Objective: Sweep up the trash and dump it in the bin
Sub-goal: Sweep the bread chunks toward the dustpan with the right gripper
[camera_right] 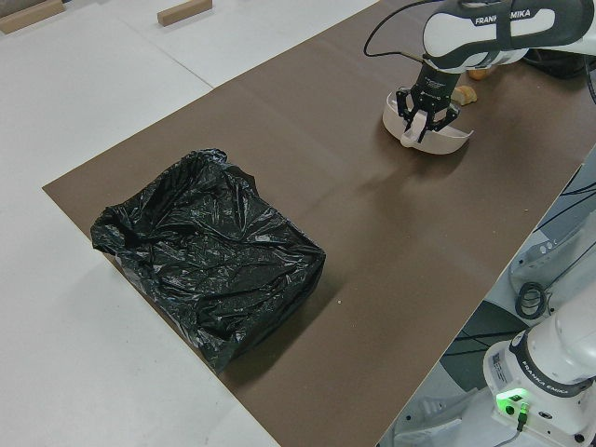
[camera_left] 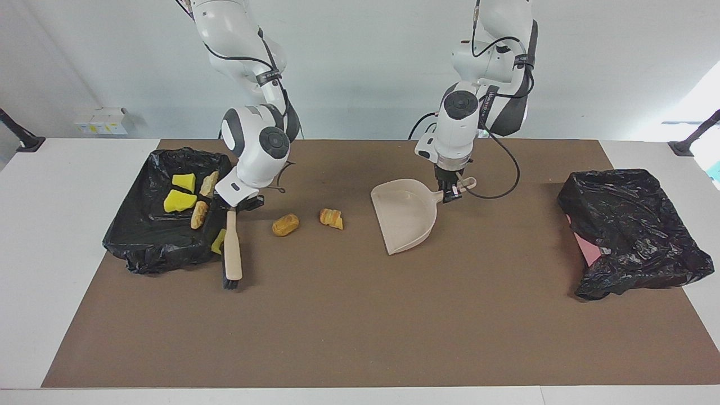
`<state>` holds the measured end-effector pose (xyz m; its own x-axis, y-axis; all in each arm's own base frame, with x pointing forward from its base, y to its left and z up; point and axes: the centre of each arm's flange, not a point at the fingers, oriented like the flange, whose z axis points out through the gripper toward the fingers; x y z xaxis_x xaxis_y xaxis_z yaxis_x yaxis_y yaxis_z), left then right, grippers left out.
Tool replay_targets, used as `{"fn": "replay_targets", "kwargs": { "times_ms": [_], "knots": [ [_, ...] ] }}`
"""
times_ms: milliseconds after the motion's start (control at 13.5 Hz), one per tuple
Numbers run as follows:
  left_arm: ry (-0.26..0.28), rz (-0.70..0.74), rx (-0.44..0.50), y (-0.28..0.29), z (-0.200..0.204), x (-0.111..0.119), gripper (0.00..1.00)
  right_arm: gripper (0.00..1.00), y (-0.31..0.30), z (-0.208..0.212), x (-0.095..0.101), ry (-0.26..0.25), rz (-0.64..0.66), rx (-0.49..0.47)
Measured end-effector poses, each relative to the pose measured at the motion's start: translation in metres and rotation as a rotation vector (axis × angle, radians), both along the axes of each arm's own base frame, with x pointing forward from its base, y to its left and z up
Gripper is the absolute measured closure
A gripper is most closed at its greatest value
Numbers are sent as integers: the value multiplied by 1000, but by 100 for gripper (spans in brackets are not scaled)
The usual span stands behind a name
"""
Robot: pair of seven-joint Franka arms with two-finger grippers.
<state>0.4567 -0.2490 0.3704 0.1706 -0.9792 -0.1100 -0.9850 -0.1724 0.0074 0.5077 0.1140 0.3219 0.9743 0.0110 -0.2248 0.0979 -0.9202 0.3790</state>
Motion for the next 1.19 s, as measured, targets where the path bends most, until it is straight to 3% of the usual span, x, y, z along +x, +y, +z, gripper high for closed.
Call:
{"fn": "replay_targets", "kwargs": {
  "times_ms": [223,446,743,891,1188],
  "knots": [
    [-2,3,-2,1,-2,-1,69,74,50,4,-19,22,-47,47],
    [-7,5,-6,3,-9,-3,69,74,98,22,-33,26,-41,28],
    [-9,6,-7,4,-11,-3,69,74,109,79,-9,-1,-32,-26],
    [-8,6,-7,4,-11,-3,69,74,102,77,2,-16,-20,-63],
    [-14,42,-6,1,-10,-5,69,74,59,49,17,8,-69,-92]
  ]
}}
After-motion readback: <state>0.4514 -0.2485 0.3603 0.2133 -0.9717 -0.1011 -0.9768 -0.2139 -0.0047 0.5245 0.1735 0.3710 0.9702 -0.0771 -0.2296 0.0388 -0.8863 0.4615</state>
